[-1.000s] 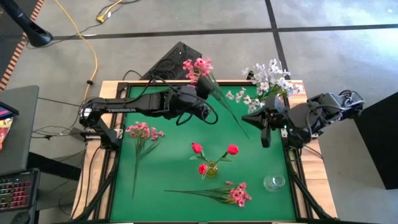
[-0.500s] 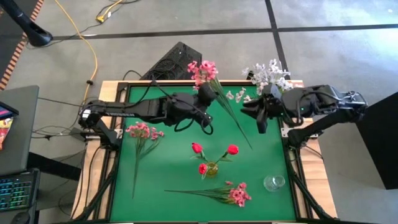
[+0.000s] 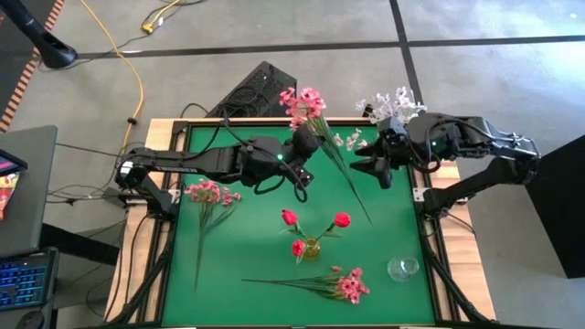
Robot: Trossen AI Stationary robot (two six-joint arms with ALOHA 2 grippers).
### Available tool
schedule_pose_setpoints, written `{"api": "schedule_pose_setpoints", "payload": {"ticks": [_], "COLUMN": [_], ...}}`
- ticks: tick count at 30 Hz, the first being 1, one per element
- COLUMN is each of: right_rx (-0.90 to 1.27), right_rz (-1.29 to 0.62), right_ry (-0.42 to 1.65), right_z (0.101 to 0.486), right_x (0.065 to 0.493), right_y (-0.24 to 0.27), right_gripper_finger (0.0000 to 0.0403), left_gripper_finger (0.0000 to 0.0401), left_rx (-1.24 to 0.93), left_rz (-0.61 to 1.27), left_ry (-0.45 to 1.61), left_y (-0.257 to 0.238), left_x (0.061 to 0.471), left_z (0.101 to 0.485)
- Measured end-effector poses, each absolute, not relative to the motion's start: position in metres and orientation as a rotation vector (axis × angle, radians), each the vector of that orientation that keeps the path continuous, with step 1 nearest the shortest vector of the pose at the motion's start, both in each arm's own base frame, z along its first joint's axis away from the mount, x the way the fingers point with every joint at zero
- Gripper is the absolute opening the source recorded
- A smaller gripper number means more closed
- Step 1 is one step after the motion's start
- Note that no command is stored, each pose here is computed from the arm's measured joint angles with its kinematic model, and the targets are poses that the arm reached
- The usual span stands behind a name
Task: Sort flowers into vase by color
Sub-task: Put the top middle pink flowers into the bottom transparent vase
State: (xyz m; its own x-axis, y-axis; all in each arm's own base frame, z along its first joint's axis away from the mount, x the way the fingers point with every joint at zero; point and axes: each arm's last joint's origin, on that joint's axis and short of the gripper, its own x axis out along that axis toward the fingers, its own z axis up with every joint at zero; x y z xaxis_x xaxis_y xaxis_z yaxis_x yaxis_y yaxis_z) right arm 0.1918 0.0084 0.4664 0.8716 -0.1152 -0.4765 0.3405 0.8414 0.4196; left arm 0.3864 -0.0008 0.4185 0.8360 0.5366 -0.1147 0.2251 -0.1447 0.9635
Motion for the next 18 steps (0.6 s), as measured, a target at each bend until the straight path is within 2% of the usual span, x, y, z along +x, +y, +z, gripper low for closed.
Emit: {"api": "schedule_pose_setpoints", "payload": {"ticks": [12, 18], "right_rx": [0.528, 0.522], "right_rz": [-0.194, -0.206], "right_ry": [0.593, 0.661], "right_z": [0.445, 0.438], "right_x": [0.229, 0.231], "right_y": [0.013, 0.014], "right_gripper_finger": [0.0271, 0.0257], "left_gripper_finger": [0.0, 0.0], "left_rx": [1.759, 1.759], "left_rz": [0.272, 0.271], "left_ry": [0.572, 0.577], "left_y": [-0.002, -0.001], "left_x": [0.387, 0.387], "left_z": [0.419, 0.418]}}
